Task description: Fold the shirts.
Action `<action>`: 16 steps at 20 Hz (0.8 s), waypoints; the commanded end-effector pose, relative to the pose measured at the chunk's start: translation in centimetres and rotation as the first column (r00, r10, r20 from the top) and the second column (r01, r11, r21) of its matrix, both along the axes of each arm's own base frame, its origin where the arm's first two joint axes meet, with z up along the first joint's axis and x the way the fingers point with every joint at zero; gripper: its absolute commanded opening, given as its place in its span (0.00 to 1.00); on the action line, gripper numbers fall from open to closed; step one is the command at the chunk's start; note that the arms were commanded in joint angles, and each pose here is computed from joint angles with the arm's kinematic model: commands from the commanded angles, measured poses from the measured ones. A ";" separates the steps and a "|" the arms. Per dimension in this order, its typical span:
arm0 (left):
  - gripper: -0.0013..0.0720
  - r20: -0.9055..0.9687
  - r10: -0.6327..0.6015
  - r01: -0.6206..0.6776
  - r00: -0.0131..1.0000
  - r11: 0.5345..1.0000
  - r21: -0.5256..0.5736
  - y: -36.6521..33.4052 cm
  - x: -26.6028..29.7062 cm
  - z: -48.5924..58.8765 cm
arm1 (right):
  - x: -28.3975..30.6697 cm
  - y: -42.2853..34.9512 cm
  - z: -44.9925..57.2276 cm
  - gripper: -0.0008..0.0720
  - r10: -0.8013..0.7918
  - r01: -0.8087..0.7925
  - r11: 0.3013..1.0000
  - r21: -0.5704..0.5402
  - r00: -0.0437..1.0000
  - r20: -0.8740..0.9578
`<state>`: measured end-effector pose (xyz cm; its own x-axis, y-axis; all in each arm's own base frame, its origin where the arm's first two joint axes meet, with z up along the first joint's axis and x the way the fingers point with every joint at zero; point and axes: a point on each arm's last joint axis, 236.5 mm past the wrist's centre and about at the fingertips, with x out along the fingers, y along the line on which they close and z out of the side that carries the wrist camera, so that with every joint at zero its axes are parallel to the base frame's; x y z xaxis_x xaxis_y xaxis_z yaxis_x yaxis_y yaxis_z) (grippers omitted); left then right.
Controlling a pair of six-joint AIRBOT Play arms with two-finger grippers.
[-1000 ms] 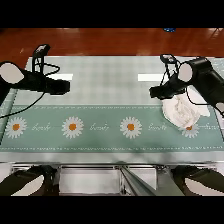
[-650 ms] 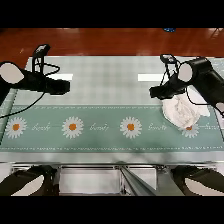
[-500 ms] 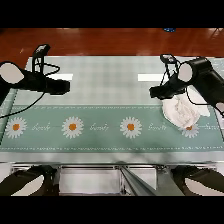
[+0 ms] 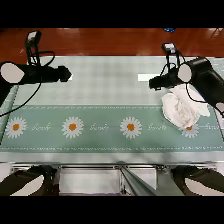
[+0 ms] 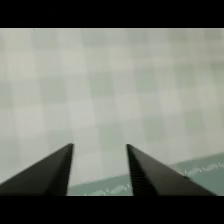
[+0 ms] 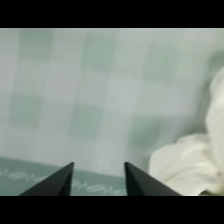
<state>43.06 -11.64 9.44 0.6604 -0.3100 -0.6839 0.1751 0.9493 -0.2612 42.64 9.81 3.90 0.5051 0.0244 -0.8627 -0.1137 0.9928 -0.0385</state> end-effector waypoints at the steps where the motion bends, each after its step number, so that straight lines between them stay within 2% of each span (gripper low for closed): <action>1: 0.71 0.203 0.069 -0.075 0.977 0.997 0.022 1.9 4.2 2.5 | 5.7 -5.7 4.8 0.59 -0.055 0.112 0.979 -0.172 0.951 0.303; 3: 0.71 0.164 0.094 -0.100 0.982 0.995 0.028 3.2 4.5 1.1 | 5.3 -12.6 5.0 0.58 -0.256 0.320 0.932 -0.170 0.914 0.315; 5: 0.71 0.080 0.094 -0.098 0.992 0.994 0.042 3.7 3.9 -1.2 | 2.2 -18.2 2.5 0.58 -0.439 0.466 0.872 -0.149 0.880 0.181; 6: 0.71 0.041 0.087 -0.089 0.995 0.995 0.049 3.6 3.6 -2.3 | 0.2 -19.5 0.7 0.58 -0.476 0.482 0.864 -0.147 0.876 0.076; 9: 0.71 -0.085 0.060 -0.056 0.995 0.997 0.056 2.6 2.6 -6.2 | -4.6 -19.1 -4.9 0.57 -0.413 0.401 0.911 -0.098 0.889 -0.196; 10: 0.71 -0.126 0.049 -0.042 0.991 0.997 0.059 2.2 2.2 -7.4 | -6.1 -19.2 -6.5 0.57 -0.408 0.391 0.913 -0.119 0.879 -0.246; 12: 0.71 -0.189 0.030 -0.018 0.982 0.998 0.064 1.5 1.6 -9.5 | -7.8 -19.2 -8.9 0.57 -0.410 0.385 0.912 -0.141 0.867 -0.284; 16: 0.71 -0.249 0.027 -0.027 0.968 1.000 0.004 0.2 1.2 -11.1 | -8.0 -17.6 -12.7 0.57 -0.412 0.411 0.908 -0.084 0.840 -0.353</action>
<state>44.95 -10.42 -0.18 0.5298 -0.2591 -0.8076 0.0981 0.9645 -0.2450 35.78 -8.90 -5.99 0.1870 -0.1867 -0.9645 0.2861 0.9496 -0.1283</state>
